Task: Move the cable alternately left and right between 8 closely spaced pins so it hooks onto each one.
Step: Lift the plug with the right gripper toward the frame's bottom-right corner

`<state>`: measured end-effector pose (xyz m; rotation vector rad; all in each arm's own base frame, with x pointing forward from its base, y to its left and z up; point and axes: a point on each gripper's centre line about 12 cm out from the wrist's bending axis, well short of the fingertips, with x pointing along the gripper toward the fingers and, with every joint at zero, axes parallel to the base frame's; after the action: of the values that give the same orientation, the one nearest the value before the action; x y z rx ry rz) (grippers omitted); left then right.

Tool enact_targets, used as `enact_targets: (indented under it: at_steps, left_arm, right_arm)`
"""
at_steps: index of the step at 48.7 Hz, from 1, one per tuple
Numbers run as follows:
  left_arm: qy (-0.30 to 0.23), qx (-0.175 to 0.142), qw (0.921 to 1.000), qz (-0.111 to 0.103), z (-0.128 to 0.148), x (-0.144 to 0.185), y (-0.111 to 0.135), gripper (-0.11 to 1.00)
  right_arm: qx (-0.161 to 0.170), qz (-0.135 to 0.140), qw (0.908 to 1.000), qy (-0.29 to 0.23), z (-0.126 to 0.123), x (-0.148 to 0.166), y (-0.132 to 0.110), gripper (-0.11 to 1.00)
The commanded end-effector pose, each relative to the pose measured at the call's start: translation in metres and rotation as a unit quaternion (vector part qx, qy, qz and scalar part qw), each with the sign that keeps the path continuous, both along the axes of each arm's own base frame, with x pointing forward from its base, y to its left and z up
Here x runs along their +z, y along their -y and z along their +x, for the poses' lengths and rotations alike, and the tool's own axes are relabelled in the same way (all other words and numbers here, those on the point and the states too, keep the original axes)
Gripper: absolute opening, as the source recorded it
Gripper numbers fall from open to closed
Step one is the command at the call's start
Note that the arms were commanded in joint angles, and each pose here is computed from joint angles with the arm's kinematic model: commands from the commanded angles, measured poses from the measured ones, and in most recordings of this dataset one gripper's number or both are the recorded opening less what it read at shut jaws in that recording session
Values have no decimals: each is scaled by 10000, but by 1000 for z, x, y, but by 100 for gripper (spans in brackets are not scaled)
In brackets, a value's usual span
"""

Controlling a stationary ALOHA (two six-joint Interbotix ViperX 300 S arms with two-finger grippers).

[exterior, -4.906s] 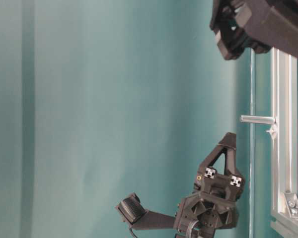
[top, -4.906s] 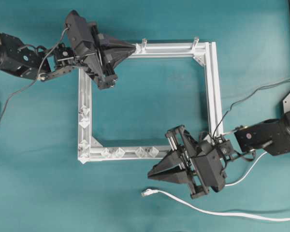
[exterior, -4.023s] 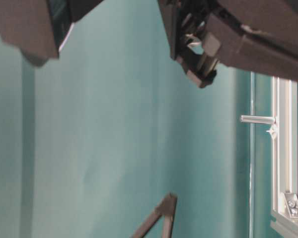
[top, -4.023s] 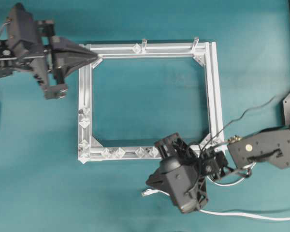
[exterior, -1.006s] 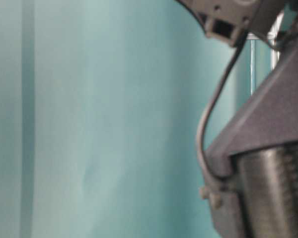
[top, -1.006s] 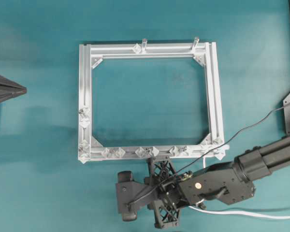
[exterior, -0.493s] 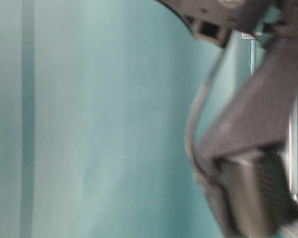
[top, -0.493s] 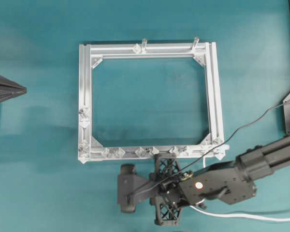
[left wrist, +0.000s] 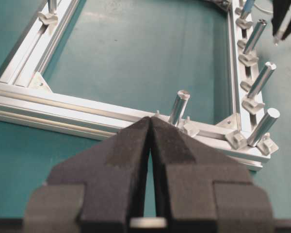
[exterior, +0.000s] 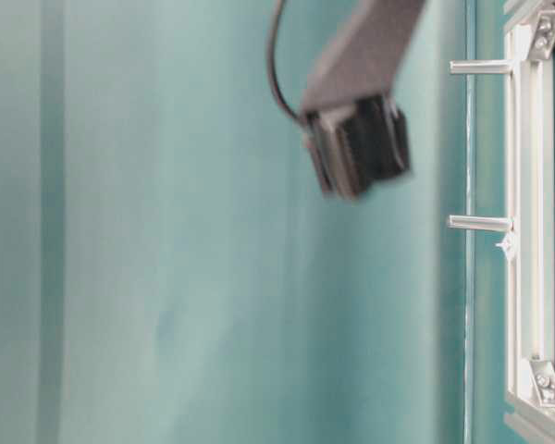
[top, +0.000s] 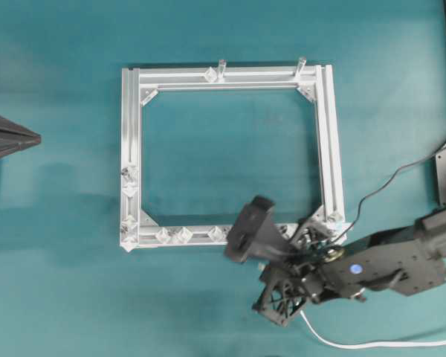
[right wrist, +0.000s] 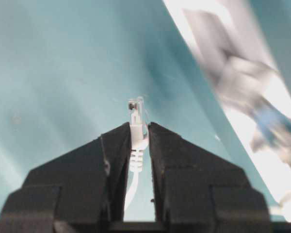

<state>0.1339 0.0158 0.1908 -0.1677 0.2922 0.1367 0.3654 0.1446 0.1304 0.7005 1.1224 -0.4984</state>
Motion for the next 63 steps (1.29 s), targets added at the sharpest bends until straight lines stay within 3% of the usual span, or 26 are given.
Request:
enact_targets:
  at_steps: [1, 11, 22, 42, 49, 63]
  left_arm:
    - [47, 3, 10000, -8, 2, 4, 0, 0]
    - [63, 5, 10000, -13, 2, 5, 0, 0]
    - [40, 12, 10000, -16, 2, 4, 0, 0]
    - [40, 51, 10000, -16, 2, 4, -1, 0]
    - [32, 56, 10000, -10, 2, 4, -2, 0]
    - [33, 75, 10000, -17, 1, 2, -2, 0]
  right_arm:
    - [-321, 135, 9991, 236, -8, 18, 1, 14]
    - [-1351, 345, 9901, 164, -27, 21, 5, 14]
    - [-2135, 241, 9766, -71, -41, 27, 11, 14]
    - [-2695, 199, 9627, -102, -46, 39, 27, 14]
    - [-2703, -23, 9627, -64, -46, 40, 34, 14]
    - [-2936, -107, 9558, -120, -49, 37, 52, 14]
